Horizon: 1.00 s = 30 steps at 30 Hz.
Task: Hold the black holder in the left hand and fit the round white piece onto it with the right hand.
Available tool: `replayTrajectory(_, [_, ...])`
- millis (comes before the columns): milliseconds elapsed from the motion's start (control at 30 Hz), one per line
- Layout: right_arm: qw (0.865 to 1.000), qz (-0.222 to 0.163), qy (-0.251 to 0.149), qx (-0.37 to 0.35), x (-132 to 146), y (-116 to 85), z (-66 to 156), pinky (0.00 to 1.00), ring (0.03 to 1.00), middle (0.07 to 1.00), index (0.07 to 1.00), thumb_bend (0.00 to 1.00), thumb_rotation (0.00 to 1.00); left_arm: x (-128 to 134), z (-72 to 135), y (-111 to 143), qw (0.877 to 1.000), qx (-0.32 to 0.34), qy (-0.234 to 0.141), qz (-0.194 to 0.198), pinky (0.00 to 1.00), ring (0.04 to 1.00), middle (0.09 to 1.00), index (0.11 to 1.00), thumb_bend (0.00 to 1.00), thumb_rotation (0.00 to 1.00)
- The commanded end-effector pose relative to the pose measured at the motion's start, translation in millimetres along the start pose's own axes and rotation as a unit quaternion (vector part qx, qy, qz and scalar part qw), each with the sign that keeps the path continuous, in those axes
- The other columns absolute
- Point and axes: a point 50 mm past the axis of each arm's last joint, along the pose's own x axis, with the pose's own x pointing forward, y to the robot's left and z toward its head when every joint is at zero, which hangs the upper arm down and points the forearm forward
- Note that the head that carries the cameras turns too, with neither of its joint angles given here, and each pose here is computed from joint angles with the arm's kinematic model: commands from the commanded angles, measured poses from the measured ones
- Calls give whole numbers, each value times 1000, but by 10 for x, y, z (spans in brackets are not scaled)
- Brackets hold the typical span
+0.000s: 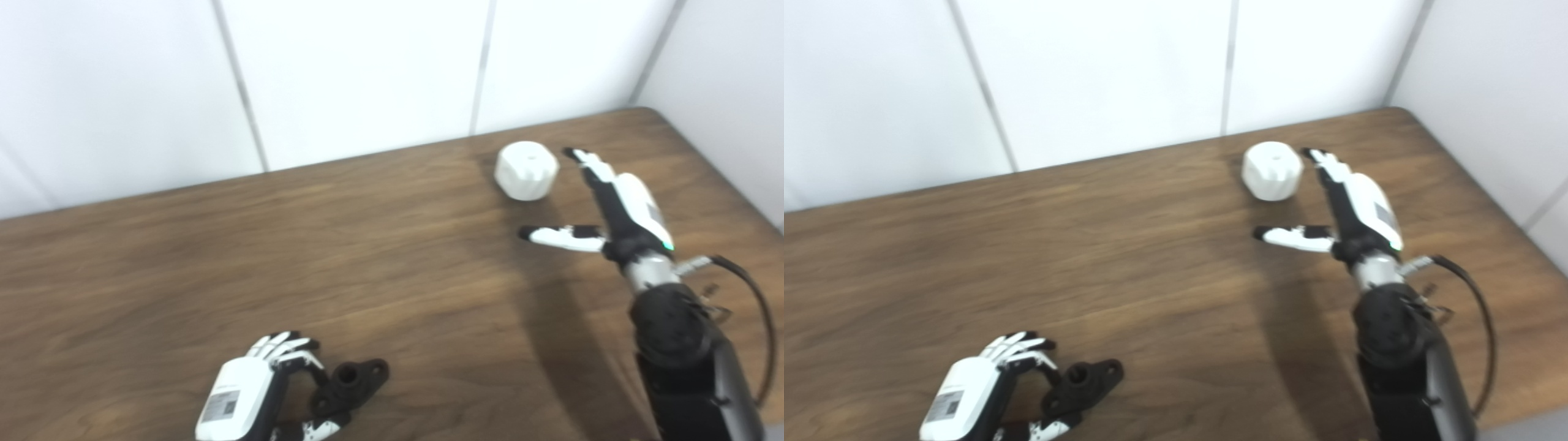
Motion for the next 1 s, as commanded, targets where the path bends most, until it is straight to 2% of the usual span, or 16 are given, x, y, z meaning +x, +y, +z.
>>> replayTrajectory(0, [999,-30,-18,-12,145,-157,87,940,1000,997,933,704,381,-162,-192,-204,997,14,44,-68,899,883,782,488,517,44])
replayTrajectory(433, [999,-18,9,-40,632,-125,39,866,1000,977,915,742,403,-182,-197,-207,996,15,45,-72,910,885,782,488,517,43])
replayTrajectory(667, [998,-14,14,-58,808,-152,96,890,1000,986,931,736,421,-197,-191,-206,996,14,45,-76,919,887,785,488,517,43])
replayTrajectory(800, [998,-11,9,-69,879,-181,110,959,1000,977,939,721,425,-202,-185,-211,996,14,45,-76,918,887,786,488,517,43])
replayTrajectory(967, [996,-8,8,-86,965,-202,96,983,1000,958,933,731,414,-209,-183,-215,996,12,45,-75,918,888,787,488,517,43])
